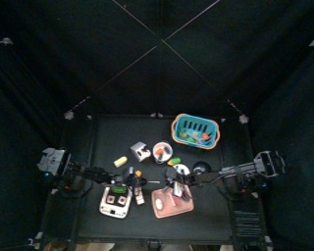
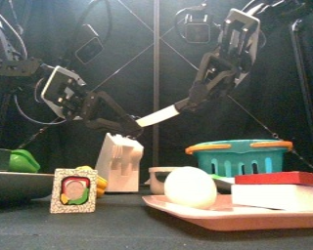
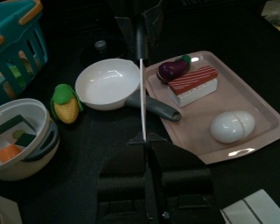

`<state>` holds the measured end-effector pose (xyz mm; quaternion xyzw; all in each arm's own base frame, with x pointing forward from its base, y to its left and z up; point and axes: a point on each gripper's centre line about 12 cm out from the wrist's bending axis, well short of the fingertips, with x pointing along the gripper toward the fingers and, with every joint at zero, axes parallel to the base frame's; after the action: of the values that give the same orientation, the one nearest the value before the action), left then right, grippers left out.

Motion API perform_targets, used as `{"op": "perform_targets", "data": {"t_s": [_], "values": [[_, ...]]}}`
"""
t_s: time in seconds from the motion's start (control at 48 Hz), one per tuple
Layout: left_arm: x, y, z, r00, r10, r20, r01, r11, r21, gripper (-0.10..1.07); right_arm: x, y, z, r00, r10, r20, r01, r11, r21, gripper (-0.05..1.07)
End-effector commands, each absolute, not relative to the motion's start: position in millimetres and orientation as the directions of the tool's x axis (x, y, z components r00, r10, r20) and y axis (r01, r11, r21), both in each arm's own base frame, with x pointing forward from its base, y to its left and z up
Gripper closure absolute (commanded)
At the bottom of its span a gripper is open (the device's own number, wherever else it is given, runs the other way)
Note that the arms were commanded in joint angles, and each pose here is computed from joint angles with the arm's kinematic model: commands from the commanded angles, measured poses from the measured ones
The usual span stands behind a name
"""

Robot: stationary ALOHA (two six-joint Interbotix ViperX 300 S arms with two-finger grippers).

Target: Cut egg

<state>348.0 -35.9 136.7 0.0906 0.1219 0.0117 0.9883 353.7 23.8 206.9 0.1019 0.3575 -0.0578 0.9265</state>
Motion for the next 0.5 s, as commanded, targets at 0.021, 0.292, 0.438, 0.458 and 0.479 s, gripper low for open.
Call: {"op": "perform_targets", "data": {"t_s": [0.021,0.292,0.438,0.458,0.479], "values": [[361,-40,163,0.993,0.05,-0.111,-0.031,0.985,0.168,0.67,353,28,207,0.741,-0.023,-0.671,0.169,0.974,0.153,0.57],[359,-65,159,0.998,0.031,-0.063,-0.022,0.99,0.142,0.67,349,51,203,0.734,0.025,-0.678,0.106,0.983,0.151,0.57],[359,-84,145,0.995,0.011,-0.095,-0.001,0.995,0.104,0.67,347,63,201,0.729,0.049,-0.683,0.075,0.986,0.15,0.57],[358,-87,143,0.995,0.007,-0.101,0.003,0.995,0.098,0.67,347,64,201,0.729,0.053,-0.683,0.07,0.986,0.15,0.57],[359,-89,142,0.995,0.005,-0.102,0.004,0.996,0.091,0.67,347,66,200,0.728,0.057,-0.683,0.065,0.986,0.151,0.57]]}}
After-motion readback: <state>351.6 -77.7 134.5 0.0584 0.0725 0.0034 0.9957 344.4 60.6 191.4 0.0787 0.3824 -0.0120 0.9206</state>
